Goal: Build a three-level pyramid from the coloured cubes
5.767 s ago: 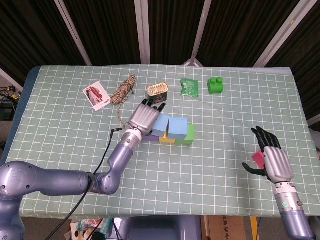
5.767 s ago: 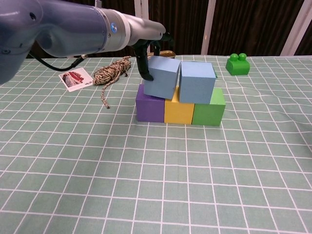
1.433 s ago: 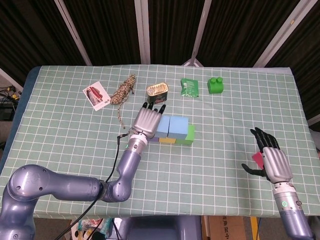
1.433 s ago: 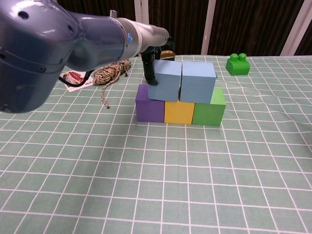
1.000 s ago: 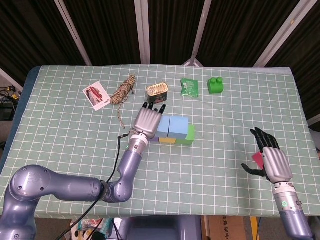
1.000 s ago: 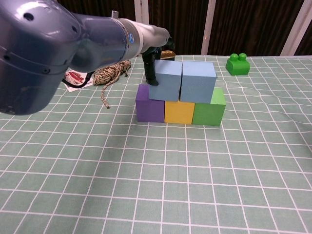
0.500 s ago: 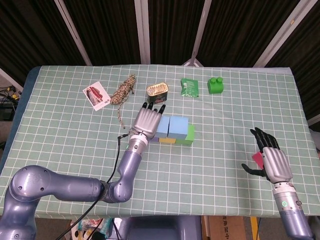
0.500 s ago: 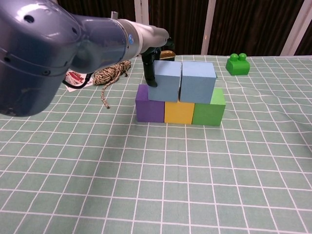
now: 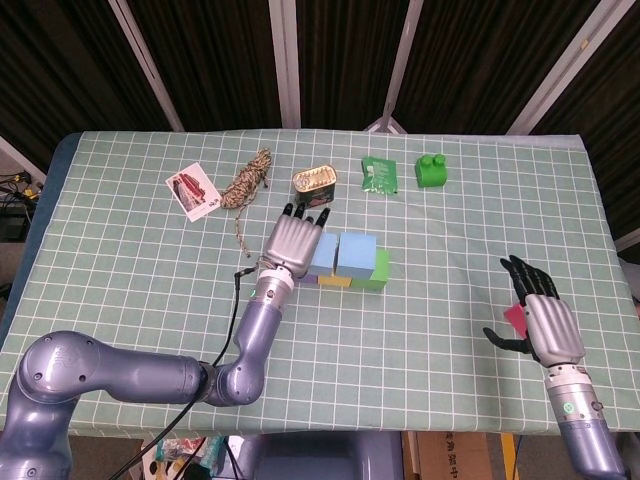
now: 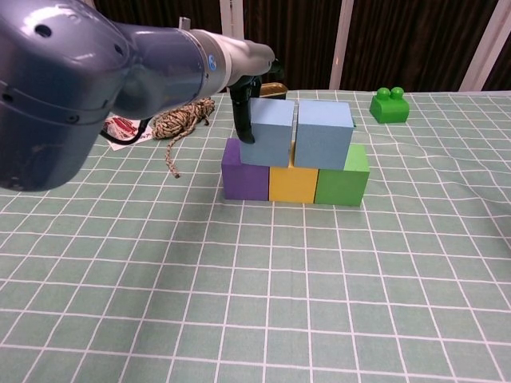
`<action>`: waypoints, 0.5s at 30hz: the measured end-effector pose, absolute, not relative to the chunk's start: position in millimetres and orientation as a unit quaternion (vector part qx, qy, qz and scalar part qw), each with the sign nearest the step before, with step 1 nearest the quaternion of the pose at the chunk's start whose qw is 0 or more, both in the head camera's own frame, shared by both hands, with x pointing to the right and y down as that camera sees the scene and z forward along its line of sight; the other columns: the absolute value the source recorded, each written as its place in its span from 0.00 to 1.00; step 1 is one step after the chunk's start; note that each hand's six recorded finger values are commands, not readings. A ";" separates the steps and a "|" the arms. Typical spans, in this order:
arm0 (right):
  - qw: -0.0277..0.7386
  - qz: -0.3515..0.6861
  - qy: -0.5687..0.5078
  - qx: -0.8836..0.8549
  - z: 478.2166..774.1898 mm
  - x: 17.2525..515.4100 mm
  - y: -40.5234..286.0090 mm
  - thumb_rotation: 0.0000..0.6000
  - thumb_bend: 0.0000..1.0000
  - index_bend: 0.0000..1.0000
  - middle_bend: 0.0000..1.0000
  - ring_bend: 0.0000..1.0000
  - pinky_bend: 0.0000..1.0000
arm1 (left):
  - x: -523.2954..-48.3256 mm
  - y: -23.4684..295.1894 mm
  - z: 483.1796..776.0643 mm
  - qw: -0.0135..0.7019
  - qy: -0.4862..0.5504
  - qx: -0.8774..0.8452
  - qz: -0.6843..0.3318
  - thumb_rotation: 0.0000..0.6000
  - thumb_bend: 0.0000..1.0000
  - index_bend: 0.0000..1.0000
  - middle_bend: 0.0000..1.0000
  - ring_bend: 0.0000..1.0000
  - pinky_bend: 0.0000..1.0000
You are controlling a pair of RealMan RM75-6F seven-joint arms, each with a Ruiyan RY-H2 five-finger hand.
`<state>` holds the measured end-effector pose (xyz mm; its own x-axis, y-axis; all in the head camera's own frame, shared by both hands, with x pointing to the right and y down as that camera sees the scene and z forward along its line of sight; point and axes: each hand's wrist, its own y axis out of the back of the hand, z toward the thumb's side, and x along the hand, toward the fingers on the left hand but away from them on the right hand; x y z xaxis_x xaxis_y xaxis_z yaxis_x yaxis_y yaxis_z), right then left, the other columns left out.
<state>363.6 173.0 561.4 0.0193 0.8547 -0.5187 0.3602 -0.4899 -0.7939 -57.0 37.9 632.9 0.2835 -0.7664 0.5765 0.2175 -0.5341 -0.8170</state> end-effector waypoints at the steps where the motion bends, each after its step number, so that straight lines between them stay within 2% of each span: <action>1: 0.230 0.537 -0.449 -0.676 561.4 363.6 173.0 1.00 0.23 0.00 0.00 0.00 0.00 | -57.2 37.9 632.9 0.437 0.205 -0.671 -0.563 1.00 0.22 0.00 0.27 0.07 0.12; 6: 0.230 0.537 -0.449 -0.676 561.5 363.4 173.4 1.00 0.23 0.00 0.00 0.00 0.00 | -58.8 38.3 633.4 0.436 0.204 -0.669 -0.566 1.00 0.21 0.00 0.22 0.06 0.10; 15: 0.229 0.538 -0.447 -0.676 562.6 363.7 173.8 1.00 0.23 0.00 0.00 0.00 0.00 | -58.6 39.4 631.4 0.436 0.206 -0.673 -0.561 1.00 0.06 0.00 0.05 0.01 0.05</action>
<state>363.7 173.8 562.6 0.0201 0.8521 -0.5230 0.3582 -0.4945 -0.7919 -58.6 39.4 631.4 0.2863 -0.7664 0.5751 0.2120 -0.5346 -0.8181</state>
